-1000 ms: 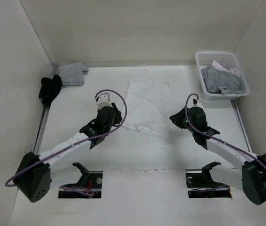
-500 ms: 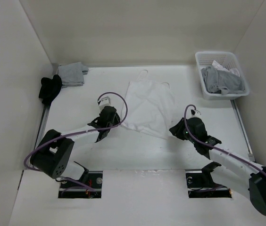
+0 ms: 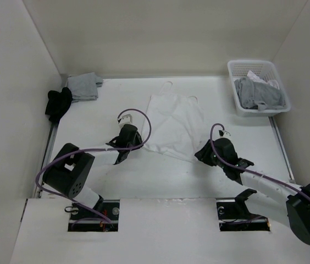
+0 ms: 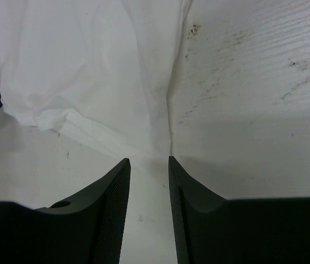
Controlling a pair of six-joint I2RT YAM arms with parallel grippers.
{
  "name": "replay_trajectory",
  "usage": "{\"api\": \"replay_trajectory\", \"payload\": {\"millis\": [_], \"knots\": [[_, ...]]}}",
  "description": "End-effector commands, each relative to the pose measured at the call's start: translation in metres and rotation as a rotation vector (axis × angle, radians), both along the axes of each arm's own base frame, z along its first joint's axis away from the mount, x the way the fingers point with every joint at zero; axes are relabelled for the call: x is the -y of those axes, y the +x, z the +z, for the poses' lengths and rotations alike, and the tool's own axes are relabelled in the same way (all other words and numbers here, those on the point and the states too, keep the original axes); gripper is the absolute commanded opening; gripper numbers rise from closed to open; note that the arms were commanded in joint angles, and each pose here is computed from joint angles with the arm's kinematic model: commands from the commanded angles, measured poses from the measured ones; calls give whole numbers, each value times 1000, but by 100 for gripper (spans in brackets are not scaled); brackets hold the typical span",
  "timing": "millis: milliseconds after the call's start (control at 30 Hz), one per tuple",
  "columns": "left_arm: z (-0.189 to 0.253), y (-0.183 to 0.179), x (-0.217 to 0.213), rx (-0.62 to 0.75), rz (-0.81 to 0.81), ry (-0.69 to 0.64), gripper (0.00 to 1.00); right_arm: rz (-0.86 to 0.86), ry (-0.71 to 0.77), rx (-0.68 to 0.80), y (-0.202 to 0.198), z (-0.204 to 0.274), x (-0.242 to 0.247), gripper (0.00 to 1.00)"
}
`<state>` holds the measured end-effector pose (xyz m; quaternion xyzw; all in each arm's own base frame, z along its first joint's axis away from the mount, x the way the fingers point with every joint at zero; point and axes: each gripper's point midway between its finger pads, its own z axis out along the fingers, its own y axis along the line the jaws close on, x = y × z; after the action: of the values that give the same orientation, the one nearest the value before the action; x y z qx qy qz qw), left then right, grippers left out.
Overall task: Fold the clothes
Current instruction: Flatten the tank top out
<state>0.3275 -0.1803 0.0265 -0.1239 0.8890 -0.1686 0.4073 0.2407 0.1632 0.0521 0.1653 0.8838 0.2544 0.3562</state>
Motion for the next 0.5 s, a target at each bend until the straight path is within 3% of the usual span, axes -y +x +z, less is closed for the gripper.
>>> {"api": "replay_trajectory", "payload": {"millis": [0, 267, 400, 467], "knots": [[16, 11, 4, 49, 2, -45, 10, -19, 9, 2, 0, 1, -1, 39], [45, -8, -22, 92, 118, -244, 5, 46, -8, -78, 0, -16, -23, 30], [51, -24, -31, 82, 174, -373, 5, 36, 3, -68, 4, -17, -26, 8], [53, -30, -39, 81, 213, -426, 7, 11, 10, -45, 5, -11, -20, 4]]}}
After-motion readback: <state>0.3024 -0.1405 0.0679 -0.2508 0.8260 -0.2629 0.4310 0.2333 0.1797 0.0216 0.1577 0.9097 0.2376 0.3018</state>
